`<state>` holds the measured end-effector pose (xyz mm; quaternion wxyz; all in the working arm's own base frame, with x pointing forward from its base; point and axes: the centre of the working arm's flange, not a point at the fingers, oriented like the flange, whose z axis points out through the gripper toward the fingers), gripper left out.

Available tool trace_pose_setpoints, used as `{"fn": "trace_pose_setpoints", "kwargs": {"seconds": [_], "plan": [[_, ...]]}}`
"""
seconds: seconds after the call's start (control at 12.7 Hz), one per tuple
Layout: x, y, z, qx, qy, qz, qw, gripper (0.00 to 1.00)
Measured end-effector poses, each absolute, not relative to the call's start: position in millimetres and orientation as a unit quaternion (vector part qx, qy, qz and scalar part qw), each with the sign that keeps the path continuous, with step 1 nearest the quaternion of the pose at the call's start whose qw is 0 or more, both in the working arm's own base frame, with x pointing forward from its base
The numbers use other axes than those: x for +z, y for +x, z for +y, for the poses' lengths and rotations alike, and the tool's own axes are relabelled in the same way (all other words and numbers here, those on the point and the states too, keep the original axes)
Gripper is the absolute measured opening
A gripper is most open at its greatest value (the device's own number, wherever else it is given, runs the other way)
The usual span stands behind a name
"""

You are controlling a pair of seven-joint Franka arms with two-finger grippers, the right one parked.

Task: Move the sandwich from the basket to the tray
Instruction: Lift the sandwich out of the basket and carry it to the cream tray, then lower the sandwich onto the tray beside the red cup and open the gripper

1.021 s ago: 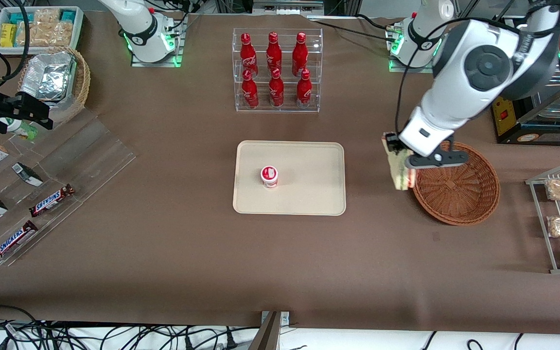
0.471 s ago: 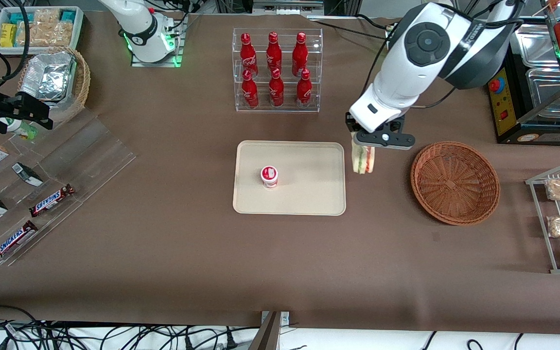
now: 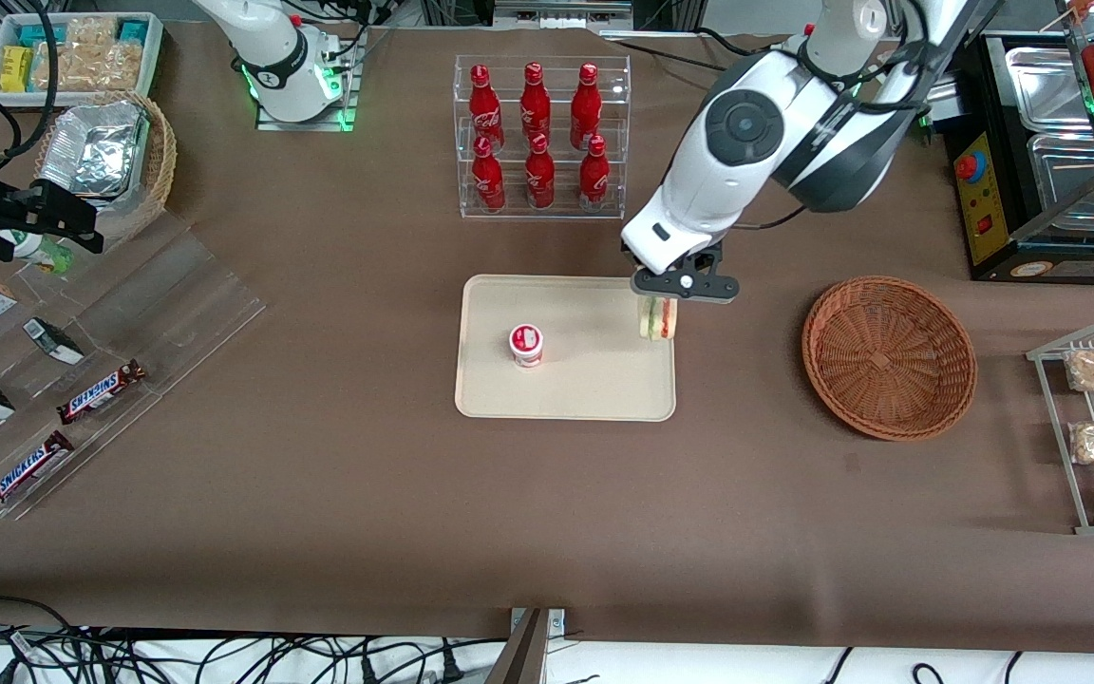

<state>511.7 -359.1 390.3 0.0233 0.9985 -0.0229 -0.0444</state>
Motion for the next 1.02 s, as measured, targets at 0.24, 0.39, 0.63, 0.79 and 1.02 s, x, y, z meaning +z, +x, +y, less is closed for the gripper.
{"fn": "trace_pose_setpoints", "kwargs": {"seconds": [0.24,0.39,0.63,0.79,1.02], "plan": [[344,508,-380,-0.041,0.999,-0.019,0.005,0.20],[316,511,-384,-0.041,0.999,-0.018,0.004,0.20],[280,519,-384,-0.042,0.999,-0.020,0.014,0.20],[258,520,-385,-0.038,0.999,-0.022,0.012,0.20],[230,517,-390,-0.023,1.000,-0.017,-0.004,0.20]]}}
